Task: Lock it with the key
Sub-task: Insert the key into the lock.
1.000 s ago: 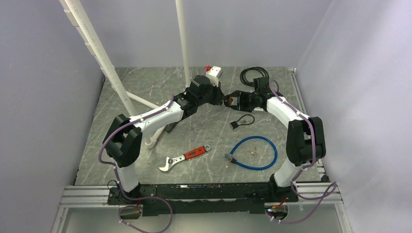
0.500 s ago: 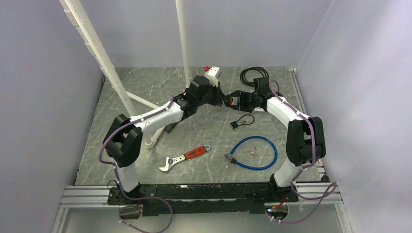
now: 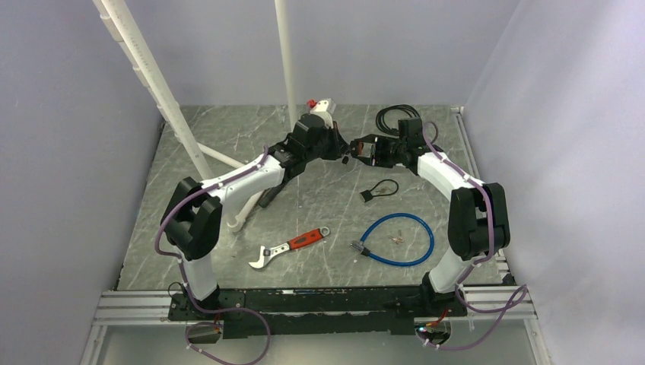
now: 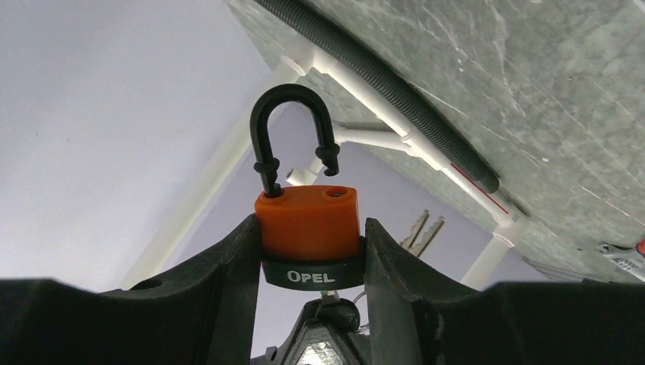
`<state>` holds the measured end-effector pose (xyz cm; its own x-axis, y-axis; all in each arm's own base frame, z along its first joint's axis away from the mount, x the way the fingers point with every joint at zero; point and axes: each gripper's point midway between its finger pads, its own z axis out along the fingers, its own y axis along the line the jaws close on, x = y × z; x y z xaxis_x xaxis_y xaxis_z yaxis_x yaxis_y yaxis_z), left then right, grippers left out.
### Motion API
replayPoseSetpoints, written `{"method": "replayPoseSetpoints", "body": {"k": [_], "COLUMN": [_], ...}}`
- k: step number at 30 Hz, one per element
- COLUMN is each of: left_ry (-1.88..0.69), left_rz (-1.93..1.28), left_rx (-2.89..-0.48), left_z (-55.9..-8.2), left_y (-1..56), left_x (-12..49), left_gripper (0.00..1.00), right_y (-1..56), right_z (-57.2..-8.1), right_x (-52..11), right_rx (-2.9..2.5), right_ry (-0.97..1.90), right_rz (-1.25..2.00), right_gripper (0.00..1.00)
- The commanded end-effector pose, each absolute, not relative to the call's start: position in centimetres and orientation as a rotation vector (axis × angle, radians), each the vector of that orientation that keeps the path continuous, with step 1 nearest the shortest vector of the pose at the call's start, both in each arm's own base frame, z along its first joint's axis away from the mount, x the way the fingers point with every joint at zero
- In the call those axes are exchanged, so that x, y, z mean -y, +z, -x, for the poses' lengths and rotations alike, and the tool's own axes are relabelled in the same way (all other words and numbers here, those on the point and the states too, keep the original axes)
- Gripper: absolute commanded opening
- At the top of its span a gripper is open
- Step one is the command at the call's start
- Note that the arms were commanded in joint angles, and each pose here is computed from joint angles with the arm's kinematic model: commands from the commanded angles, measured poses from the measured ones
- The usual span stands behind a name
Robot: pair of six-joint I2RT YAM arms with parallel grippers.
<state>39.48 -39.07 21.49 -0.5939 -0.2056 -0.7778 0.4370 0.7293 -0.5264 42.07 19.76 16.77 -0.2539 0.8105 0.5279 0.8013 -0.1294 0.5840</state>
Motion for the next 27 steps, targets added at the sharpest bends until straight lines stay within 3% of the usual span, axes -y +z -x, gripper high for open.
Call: {"method": "replayPoseSetpoints", "body": {"k": [1,27], "left_ry": [-0.928,-0.739], "left_rz": [-0.181,-0.367], "left_rx": [-2.154,-2.022], "left_z": [-38.1,-40.3], "left_y": [18.2,16.8], "left_x": [40.2,39.6], "left_gripper": [0.00,0.00], "right_y": [25.2,23.3], "right_z": [-41.5,-39.8], "right_x": [-23.1,-24.4], "right_rx": [-2.050,-2.201], "right_ry": [1.727,1.670], "right_rz": [-1.501,-1.586], "right_gripper": [0.00,0.00]}}
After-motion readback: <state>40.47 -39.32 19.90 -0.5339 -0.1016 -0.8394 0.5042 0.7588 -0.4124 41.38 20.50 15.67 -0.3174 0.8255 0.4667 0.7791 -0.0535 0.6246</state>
